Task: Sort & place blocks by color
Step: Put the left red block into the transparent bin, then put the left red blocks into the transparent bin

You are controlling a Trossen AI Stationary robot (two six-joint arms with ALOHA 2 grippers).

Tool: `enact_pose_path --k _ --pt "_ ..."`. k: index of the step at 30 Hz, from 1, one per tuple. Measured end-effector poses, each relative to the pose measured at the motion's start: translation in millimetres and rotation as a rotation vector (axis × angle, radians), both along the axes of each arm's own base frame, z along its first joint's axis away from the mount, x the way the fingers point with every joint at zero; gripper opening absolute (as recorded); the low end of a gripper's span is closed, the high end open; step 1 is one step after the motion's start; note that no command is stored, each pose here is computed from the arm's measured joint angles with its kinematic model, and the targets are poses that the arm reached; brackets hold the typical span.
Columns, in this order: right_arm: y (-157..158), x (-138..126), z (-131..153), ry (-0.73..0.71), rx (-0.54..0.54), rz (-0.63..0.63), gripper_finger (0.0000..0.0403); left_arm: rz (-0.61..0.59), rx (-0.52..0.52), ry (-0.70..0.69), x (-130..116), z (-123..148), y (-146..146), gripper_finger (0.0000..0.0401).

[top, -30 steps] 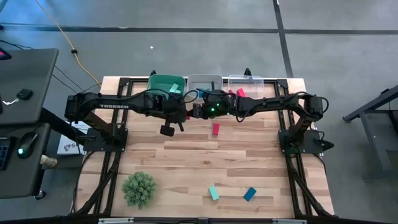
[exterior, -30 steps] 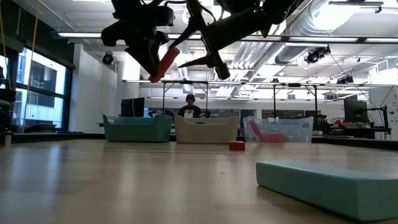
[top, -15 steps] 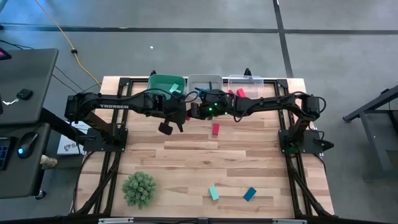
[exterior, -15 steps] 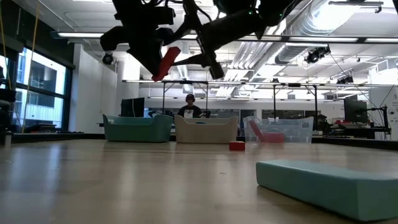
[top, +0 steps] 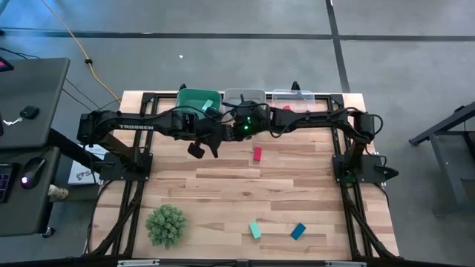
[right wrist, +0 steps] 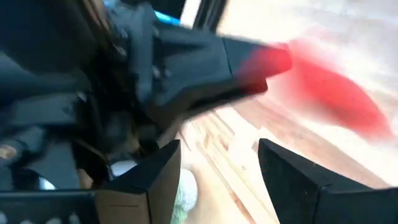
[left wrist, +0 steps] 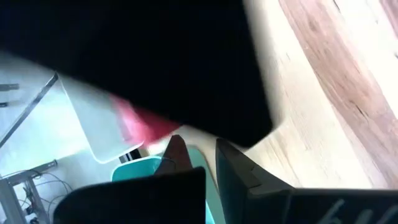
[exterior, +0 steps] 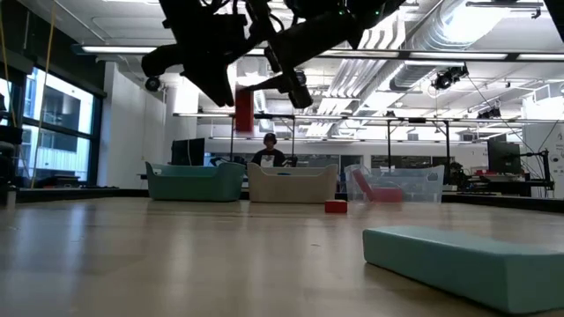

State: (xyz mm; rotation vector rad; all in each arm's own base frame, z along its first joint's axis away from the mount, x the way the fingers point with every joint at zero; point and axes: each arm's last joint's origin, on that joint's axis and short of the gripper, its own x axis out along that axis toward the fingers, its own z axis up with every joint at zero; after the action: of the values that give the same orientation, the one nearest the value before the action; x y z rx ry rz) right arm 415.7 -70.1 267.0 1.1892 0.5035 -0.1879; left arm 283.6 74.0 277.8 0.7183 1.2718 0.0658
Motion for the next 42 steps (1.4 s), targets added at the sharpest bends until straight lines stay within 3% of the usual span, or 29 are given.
enact_pose_path --k 11,26,32,36,42 --pt "0 -2 -3 0.039 -0.045 0.006 0.0184 0.023 -0.009 -0.010 0 0 0 0.0001" --pt "-2 -18 -23 0.317 -0.183 -0.045 0.0184 0.276 -0.079 -0.100 -6 0 19 0.0005" --pt "-3 -24 -28 0.392 -0.282 0.022 0.0184 0.339 -0.089 -0.118 -9 0 27 0.0040" --pt "-7 -32 -33 0.475 -0.272 0.018 0.0184 0.391 -0.101 -0.139 -11 0 32 0.0075" --pt "-24 -43 -37 0.579 -0.164 -0.170 0.0184 0.469 -0.120 -0.174 -13 0 36 0.0115"
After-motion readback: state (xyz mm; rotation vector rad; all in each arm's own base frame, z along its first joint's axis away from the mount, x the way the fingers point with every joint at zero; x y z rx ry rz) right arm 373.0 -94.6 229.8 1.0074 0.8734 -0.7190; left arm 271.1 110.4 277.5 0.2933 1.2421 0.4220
